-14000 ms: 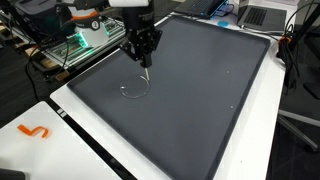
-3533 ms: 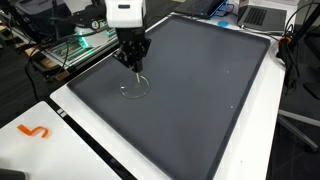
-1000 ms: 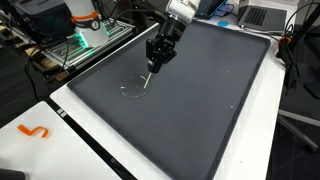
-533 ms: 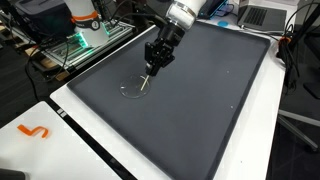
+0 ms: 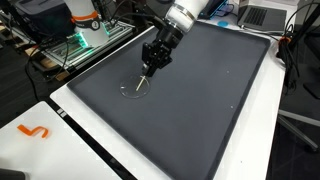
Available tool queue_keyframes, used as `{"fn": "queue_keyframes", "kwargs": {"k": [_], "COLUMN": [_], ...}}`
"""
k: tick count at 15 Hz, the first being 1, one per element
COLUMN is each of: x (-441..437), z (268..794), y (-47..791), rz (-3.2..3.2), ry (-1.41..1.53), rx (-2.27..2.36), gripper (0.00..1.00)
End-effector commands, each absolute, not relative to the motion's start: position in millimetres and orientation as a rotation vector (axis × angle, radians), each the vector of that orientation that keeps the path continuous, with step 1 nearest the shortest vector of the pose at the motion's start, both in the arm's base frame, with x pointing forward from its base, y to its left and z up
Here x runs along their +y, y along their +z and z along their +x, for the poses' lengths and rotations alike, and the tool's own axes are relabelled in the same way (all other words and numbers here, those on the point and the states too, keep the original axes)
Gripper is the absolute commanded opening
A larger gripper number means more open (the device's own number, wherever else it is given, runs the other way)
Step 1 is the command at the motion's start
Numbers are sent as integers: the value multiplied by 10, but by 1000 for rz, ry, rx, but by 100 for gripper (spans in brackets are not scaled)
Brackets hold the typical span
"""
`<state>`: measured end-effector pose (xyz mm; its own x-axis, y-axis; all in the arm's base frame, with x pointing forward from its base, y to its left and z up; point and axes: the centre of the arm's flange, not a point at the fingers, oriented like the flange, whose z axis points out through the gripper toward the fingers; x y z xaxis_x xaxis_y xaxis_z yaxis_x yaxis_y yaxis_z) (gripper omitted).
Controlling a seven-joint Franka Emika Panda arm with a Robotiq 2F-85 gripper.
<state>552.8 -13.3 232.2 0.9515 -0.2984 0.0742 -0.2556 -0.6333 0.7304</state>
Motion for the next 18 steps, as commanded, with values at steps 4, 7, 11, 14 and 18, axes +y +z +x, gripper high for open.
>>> {"fn": "queue_keyframes", "kwargs": {"k": [4, 7, 11, 14, 18], "x": [-275, -437, -694, -911, -1260], "z": [5537, 5545, 5543, 5542, 5518], "y": [2438, 2553, 2744, 2912, 3084], "rz": [2312, 2354, 2486, 2641, 2820], "ry": [-122, -143, -181, -193, -191], "rx": [-346, -326, -286, -240, -222], "gripper": [4, 4, 4, 4, 4]}}
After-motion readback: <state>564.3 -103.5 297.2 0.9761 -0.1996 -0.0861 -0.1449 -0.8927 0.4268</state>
